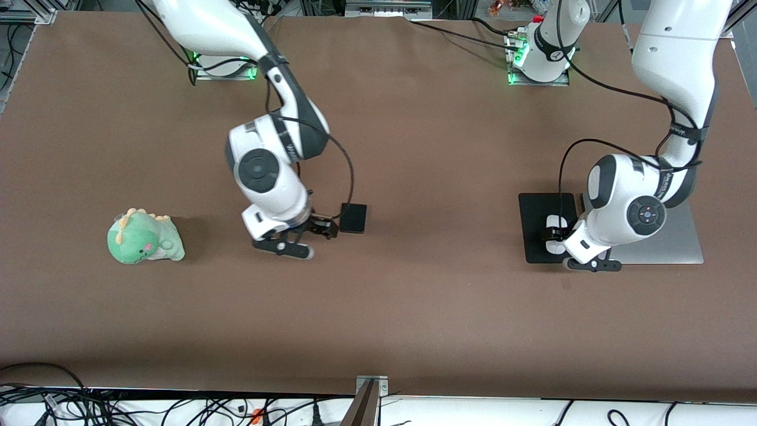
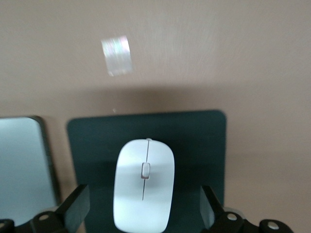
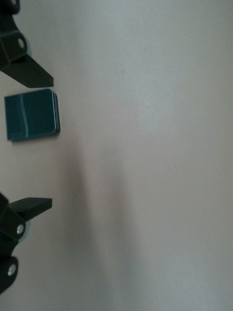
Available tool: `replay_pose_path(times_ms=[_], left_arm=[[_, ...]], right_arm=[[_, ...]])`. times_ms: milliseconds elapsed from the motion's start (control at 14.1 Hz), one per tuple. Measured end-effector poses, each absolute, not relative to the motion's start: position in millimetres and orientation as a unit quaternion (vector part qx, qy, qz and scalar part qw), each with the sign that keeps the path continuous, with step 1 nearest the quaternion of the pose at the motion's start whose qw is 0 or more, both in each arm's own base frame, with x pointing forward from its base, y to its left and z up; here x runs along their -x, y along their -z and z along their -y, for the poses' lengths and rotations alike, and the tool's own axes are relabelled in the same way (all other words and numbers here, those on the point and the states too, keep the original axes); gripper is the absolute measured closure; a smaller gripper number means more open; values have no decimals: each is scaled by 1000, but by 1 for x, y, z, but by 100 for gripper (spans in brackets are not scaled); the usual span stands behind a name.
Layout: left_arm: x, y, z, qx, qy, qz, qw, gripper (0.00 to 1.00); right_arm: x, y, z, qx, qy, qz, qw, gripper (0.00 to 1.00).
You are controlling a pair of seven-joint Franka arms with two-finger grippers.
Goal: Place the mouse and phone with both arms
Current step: 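Set the mouse on the pad while the right gripper grasps the phone, then raise the left gripper away while the right gripper lifts the phone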
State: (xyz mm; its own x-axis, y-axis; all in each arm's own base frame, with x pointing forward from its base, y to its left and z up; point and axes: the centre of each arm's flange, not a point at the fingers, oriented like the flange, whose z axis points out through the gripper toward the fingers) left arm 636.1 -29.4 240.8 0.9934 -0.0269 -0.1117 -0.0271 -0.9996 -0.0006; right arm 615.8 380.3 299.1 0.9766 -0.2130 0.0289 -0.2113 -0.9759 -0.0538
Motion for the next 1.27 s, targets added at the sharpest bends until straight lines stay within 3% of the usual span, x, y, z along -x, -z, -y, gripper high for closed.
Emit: replay_pose_path(times_ms=[424, 707, 990, 1273], left_arm=[[-656, -422, 25, 995, -94, -7, 7, 0], [-657, -511, 20, 996, -85, -1, 8, 0], [-638, -575, 5, 995, -66, 73, 10, 0], [-635, -599, -15, 993, -44, 112, -5, 0]], right_arm=[[-580, -234, -436, 996, 42, -84, 10, 0], [-561, -201, -439, 996, 46, -74, 8, 0], [-550, -186, -445, 995, 53, -83, 10, 0], [-544, -175, -451, 995, 58, -75, 8, 0]])
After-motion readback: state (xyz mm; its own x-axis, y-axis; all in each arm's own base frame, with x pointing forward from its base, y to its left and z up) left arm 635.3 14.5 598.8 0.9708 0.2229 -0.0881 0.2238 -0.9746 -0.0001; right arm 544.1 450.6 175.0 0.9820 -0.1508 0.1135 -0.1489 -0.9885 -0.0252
